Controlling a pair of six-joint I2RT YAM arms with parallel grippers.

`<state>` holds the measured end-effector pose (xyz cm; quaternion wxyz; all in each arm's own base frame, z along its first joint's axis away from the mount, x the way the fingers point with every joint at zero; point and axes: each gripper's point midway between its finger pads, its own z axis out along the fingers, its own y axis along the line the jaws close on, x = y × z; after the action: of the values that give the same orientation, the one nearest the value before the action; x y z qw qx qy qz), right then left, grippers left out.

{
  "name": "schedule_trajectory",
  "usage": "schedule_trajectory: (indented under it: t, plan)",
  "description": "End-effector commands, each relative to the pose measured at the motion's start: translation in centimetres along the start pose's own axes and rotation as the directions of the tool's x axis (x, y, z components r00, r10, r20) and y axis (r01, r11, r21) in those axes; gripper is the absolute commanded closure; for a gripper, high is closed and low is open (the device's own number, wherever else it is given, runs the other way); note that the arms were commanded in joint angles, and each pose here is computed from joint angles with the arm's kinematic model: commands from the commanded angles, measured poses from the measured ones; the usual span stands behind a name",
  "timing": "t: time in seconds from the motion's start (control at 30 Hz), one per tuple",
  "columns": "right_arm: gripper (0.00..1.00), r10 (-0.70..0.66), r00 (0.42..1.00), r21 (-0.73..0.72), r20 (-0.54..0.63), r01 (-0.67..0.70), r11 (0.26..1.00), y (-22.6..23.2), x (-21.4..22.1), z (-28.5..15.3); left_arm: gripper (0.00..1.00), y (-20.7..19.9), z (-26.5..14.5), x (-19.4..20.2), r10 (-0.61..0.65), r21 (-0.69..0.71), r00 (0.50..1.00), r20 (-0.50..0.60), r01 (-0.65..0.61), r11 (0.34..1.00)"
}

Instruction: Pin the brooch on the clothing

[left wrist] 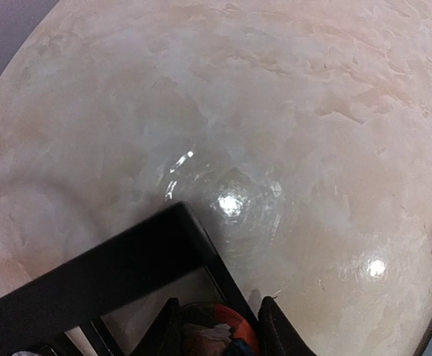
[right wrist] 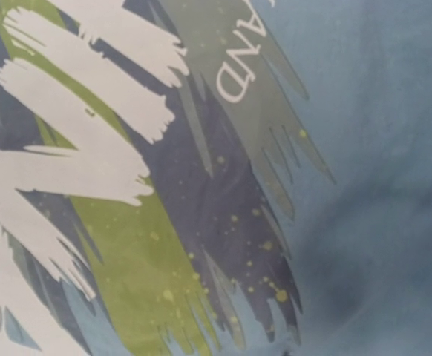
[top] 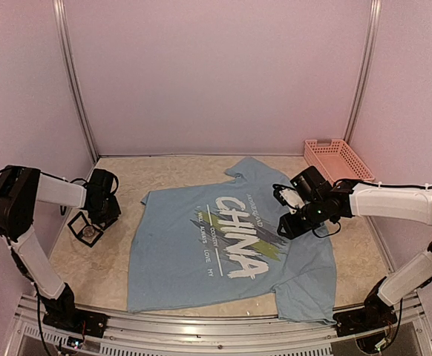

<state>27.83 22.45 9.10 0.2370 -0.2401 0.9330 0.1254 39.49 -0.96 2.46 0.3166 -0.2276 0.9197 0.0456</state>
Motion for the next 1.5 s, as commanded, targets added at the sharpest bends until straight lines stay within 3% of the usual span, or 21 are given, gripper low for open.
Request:
schedule_trajectory:
  t: [0.0, 0.23, 0.73, 1.0, 1.33, 1.47]
  plan:
    - [0.67, -0.024, 1.000, -0.014, -0.002, 0.024, 1.000, 0.6, -0.1, -0.4, 0.74, -0.2, -0.8, -0.8, -0.008, 0.023, 1.000, 0.010, 0.008, 1.000]
    - [0.67, -0.037, 0.999, -0.018, -0.020, 0.036, 0.999, 0.7, -0.2, -0.3, 0.79, -0.2, -1.2, -1.3, -0.006, 0.017, 1.000, 0.022, 0.006, 1.000]
    - [0.67, -0.065, 0.998, 0.016, 0.007, 0.065, 0.998, 0.4, -1.6, -1.7, 1.00, 0.7, -2.1, -2.3, 0.028, -0.056, 0.998, 0.059, -0.025, 0.998]
    - [0.67, -0.073, 0.997, 0.024, 0.027, 0.072, 0.997, 0.4, -2.3, -2.4, 1.00, 1.0, -2.6, -2.4, 0.041, -0.075, 0.997, 0.063, -0.036, 0.996]
    - [0.67, -0.073, 0.996, 0.016, 0.044, 0.073, 0.997, 0.6, -2.8, -2.9, 1.00, 1.0, -6.4, -4.1, 0.066, -0.072, 0.988, 0.138, -0.057, 0.996]
    - [0.67, -0.080, 0.995, 0.002, 0.059, 0.080, 0.997, 1.0, -3.2, -3.3, 1.00, -1.1, -8.7, -4.7, 0.086, 0.000, 0.979, 0.182, -0.088, 0.996]
